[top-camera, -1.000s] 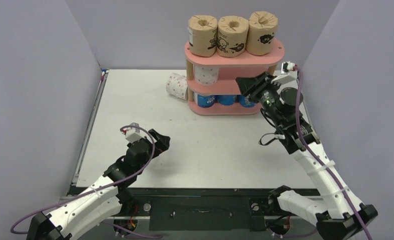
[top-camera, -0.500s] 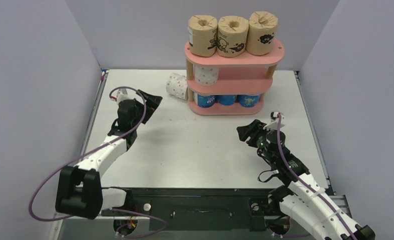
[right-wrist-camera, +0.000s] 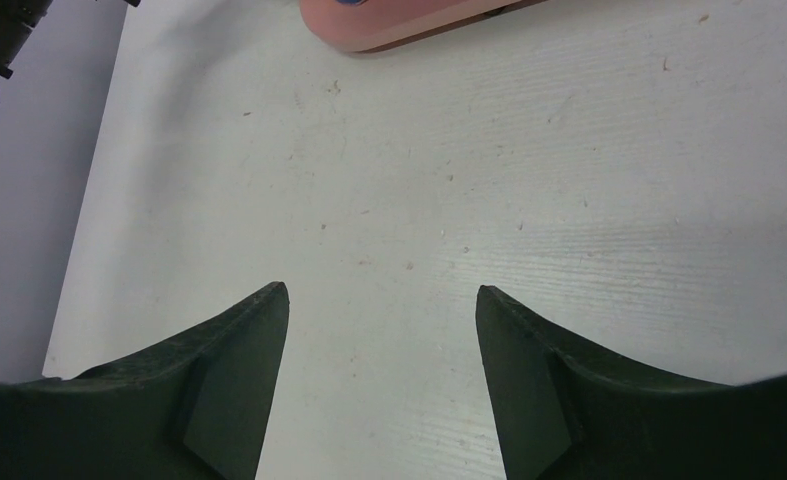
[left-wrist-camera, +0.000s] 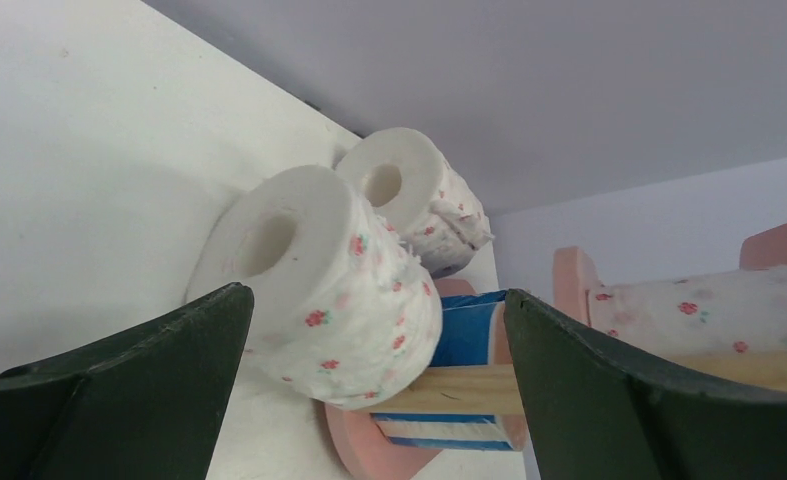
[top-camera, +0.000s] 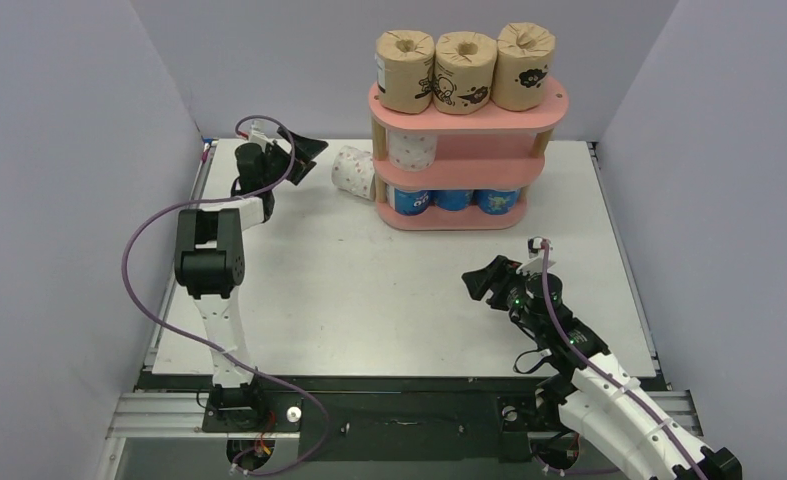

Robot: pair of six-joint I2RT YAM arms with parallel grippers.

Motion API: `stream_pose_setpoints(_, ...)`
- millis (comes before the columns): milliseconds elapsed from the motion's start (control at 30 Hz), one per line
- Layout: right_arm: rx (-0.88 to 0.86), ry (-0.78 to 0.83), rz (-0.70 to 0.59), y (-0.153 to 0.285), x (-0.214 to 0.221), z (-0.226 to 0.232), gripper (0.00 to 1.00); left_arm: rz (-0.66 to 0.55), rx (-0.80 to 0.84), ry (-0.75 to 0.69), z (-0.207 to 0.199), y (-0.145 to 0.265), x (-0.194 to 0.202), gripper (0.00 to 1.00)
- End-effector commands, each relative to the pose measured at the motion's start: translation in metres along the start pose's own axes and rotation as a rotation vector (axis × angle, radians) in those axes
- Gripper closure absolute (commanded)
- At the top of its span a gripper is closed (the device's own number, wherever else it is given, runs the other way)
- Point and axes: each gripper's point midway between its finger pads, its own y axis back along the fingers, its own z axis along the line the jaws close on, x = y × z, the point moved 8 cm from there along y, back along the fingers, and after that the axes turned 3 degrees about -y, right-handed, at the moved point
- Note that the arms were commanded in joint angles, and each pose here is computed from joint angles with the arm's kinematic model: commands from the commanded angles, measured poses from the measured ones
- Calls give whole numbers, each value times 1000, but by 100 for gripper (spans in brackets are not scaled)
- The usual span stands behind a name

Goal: Place and organize the paper towels onto the shelf
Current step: Pick up the paper towel from the center of the board.

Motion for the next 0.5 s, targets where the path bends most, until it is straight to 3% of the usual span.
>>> stream_pose_setpoints(0,-25,39,-52,2,-6,2,35,5,148,-132,-23,-18,-23,4)
stream_pose_setpoints(233,0,60,-51,-2,-6,-2,35,21,-71,-261,5,-45,-13,4)
stream_pose_setpoints(467,17,71,-44,-5,-7,-4,35,58,-58,-259,7,-65,10,4)
